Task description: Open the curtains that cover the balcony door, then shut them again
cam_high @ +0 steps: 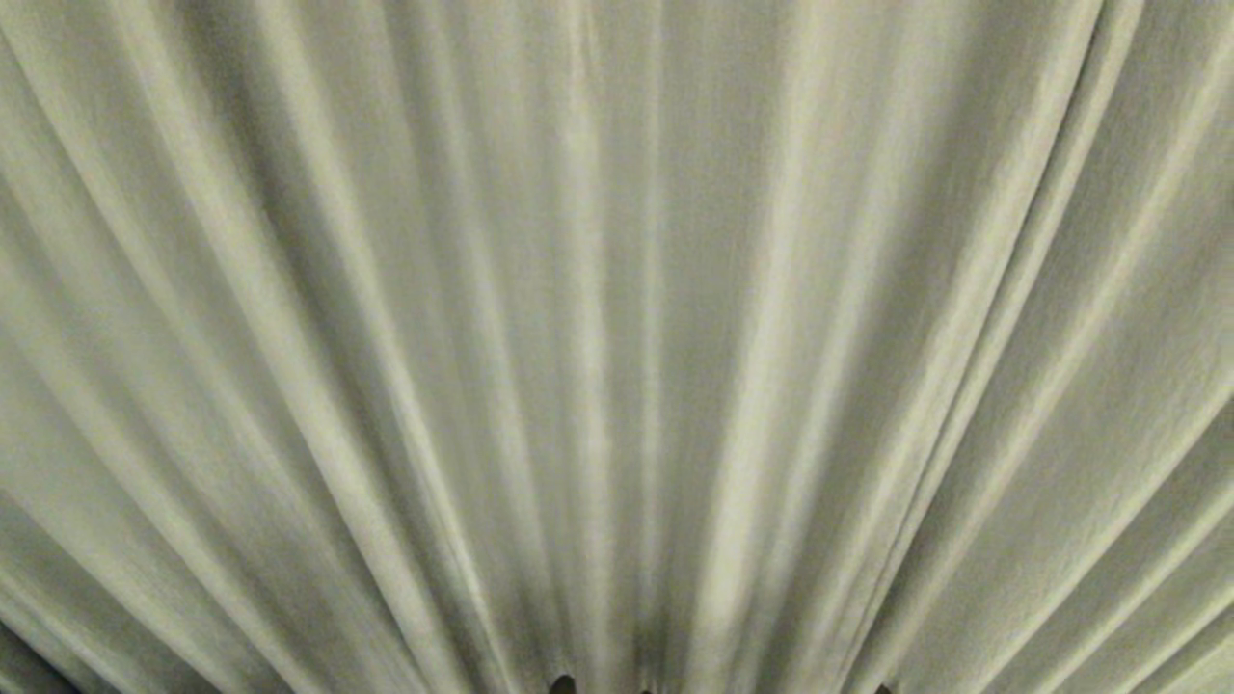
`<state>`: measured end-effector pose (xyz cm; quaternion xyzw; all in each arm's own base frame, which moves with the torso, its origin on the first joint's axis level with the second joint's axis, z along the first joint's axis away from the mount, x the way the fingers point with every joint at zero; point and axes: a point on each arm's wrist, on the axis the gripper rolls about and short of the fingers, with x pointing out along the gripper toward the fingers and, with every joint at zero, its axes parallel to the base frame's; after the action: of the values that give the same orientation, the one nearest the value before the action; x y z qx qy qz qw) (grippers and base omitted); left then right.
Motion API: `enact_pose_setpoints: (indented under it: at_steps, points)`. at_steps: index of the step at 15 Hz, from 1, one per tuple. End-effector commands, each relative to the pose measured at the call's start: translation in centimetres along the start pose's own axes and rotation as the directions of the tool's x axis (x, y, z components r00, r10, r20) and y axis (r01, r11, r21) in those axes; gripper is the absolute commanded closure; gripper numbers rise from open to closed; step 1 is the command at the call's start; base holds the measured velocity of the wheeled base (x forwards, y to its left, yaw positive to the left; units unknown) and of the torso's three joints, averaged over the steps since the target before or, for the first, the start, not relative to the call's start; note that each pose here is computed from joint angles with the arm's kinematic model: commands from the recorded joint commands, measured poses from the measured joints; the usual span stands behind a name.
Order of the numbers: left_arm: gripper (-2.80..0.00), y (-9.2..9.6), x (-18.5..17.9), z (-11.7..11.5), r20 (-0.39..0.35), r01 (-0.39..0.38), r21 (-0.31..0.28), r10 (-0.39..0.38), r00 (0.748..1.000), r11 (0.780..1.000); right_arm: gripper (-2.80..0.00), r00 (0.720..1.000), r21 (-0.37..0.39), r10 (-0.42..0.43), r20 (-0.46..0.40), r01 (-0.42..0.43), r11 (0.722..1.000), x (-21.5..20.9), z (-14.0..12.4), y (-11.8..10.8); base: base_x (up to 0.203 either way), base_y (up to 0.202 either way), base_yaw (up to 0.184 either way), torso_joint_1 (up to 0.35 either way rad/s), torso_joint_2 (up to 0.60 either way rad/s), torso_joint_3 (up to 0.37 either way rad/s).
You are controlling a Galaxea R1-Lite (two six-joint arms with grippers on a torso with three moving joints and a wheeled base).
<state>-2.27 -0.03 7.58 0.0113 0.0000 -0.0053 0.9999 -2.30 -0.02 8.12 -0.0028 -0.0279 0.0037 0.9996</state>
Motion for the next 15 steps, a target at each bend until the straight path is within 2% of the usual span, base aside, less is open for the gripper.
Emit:
enact_pose_setpoints:
  at_steps: [1, 15]
  points:
    - [0.0, 0.0, -0.01, -0.01, 0.002, 0.0, 0.0, 0.0, 1.0, 1.0, 0.0, 1.0, 0.0, 0.0, 0.001, 0.0, 1.0, 0.0, 0.01, 0.0, 0.0, -0.182, 0.005, 0.0, 0.0, 0.003]
    - [0.0, 0.0, -0.02, 0.01, 0.003, 0.0, -0.001, 0.0, 1.0, 1.0, 0.0, 1.0, 0.0, 0.0, 0.001, 0.0, 1.0, 0.0, 0.01, 0.0, 0.0, -0.185, 0.002, 0.002, 0.0, 0.003]
